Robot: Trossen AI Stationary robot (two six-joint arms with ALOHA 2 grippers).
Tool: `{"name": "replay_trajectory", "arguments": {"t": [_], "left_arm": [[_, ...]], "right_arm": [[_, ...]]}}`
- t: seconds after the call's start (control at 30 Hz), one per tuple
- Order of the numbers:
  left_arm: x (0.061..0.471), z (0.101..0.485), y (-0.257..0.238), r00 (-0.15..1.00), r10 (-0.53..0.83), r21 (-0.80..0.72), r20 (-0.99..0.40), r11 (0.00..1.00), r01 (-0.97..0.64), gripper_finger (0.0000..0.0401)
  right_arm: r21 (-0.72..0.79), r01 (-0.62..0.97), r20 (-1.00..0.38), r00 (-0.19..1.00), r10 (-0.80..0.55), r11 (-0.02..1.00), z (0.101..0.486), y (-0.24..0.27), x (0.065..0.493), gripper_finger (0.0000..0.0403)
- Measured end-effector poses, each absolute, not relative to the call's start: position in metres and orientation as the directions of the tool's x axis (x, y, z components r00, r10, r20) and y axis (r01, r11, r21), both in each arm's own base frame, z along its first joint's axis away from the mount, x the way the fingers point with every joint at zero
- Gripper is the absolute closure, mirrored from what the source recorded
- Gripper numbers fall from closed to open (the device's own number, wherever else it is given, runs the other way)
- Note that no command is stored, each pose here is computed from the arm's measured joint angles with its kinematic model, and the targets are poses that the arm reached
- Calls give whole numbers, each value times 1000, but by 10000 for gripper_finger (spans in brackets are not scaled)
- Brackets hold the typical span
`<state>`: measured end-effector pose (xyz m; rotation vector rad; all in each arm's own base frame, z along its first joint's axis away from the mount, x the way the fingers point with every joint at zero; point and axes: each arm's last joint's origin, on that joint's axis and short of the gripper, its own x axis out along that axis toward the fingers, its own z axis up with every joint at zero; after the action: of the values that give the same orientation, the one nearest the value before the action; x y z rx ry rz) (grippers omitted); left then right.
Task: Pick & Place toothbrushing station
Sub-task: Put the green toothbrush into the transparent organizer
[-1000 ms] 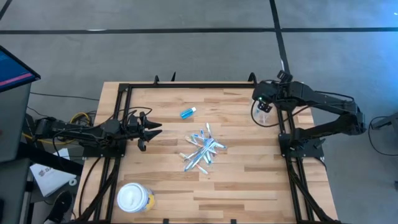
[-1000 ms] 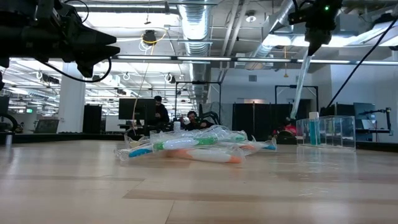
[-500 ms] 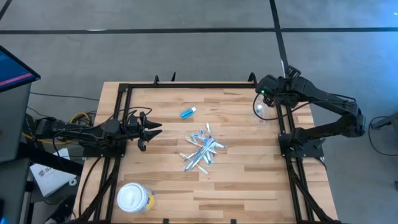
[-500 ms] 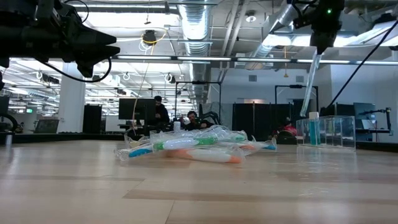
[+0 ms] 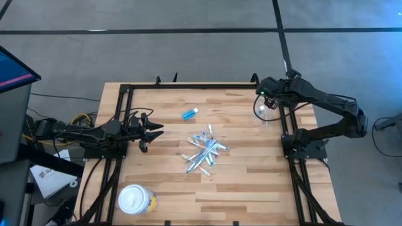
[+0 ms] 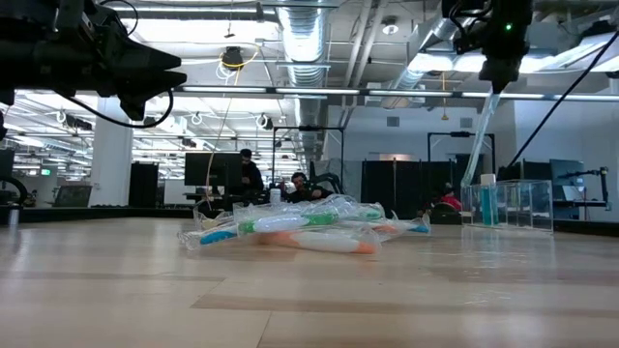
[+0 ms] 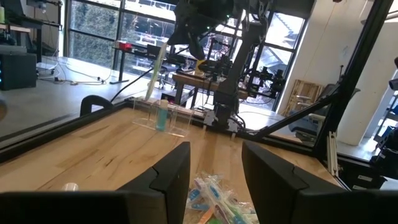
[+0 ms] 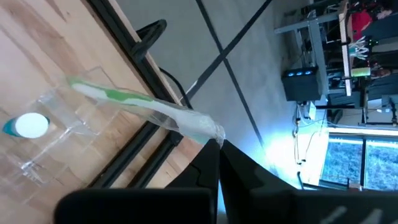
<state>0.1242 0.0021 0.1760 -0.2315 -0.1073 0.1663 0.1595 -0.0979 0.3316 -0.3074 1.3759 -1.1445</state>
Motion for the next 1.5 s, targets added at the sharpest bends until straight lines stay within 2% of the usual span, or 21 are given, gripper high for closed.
{"name": "replay_trajectory", "arguments": {"t": [0.7,0.87,1.5], "left_arm": [[124,176,2,981,176,-237,87,960,-151,261],[124,176,2,981,176,-237,86,960,-151,261],[124,176,2,981,176,-238,86,959,-151,261]], "right_arm": [[-808,398,-559,-282,-780,435,331,-102,148,403],[-753,450,-620,-237,-748,481,330,-102,150,403],[-689,503,-665,-150,-732,522,328,-106,161,403]]}}
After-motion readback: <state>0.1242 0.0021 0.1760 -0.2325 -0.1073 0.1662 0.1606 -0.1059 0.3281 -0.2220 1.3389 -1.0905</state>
